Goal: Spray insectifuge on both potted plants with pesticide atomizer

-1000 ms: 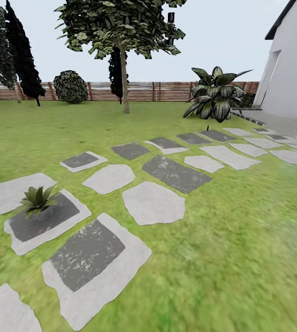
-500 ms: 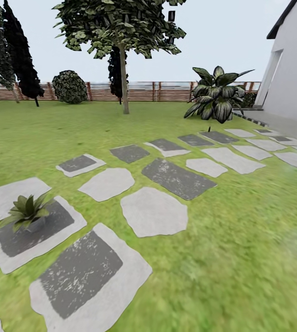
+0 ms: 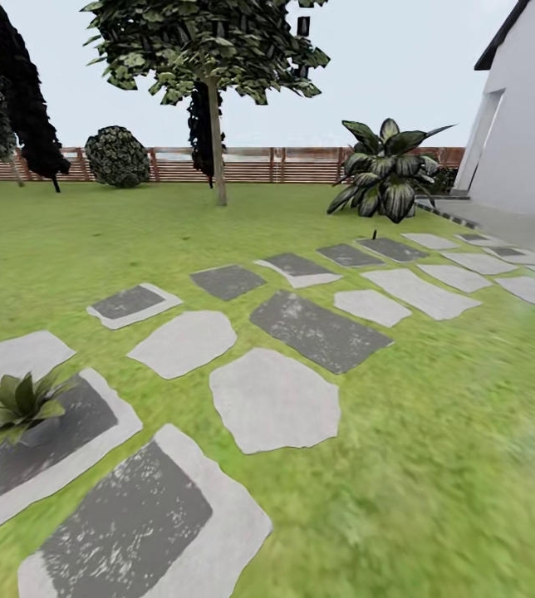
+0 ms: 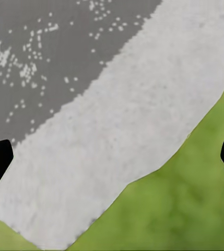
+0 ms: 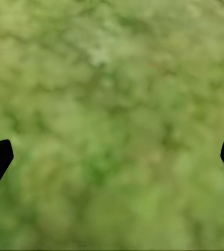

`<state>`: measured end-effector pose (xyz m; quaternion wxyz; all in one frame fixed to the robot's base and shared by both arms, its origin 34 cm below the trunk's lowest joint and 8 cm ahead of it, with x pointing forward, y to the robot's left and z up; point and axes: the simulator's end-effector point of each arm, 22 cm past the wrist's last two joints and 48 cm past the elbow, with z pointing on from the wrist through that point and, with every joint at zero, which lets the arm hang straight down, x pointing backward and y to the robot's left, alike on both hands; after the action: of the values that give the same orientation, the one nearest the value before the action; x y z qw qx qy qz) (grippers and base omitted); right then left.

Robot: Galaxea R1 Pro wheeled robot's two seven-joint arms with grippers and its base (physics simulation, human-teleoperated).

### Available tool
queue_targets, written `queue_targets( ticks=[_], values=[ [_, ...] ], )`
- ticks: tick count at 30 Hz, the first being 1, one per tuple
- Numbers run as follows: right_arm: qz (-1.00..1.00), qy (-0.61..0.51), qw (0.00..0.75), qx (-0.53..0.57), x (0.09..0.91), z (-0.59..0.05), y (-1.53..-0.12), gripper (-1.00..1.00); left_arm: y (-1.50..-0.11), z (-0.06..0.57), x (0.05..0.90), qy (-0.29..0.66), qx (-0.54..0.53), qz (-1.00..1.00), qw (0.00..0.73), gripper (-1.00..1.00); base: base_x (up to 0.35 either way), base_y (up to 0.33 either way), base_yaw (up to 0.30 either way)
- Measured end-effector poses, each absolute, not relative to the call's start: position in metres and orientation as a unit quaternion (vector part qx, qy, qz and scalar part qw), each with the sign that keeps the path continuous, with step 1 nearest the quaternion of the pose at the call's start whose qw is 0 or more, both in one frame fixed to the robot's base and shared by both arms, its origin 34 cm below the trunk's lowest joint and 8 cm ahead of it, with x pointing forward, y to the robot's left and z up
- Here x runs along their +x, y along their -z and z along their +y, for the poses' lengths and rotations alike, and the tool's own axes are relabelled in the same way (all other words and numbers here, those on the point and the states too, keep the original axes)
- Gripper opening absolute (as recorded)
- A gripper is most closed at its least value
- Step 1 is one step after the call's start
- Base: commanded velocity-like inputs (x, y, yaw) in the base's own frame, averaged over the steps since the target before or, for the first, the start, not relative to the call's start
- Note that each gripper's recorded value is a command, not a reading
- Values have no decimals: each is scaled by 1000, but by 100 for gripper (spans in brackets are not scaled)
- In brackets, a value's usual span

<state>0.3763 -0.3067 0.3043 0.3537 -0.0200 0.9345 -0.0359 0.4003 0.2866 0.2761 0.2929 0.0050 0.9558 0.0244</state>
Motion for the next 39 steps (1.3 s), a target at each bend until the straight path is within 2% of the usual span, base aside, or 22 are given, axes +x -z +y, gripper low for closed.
queue_targets(
  ticks=[11, 39],
  values=[
    [934, 36, 354, -20, 376, -307, -304, 100, -276, 286, 400, -24, 6, 956, 293, 100, 340, 0, -255],
    [934, 36, 354, -20, 376, -307, -304, 100, -276, 286, 400, -24, 6, 956, 293, 100, 339, 0, -9]
  ],
)
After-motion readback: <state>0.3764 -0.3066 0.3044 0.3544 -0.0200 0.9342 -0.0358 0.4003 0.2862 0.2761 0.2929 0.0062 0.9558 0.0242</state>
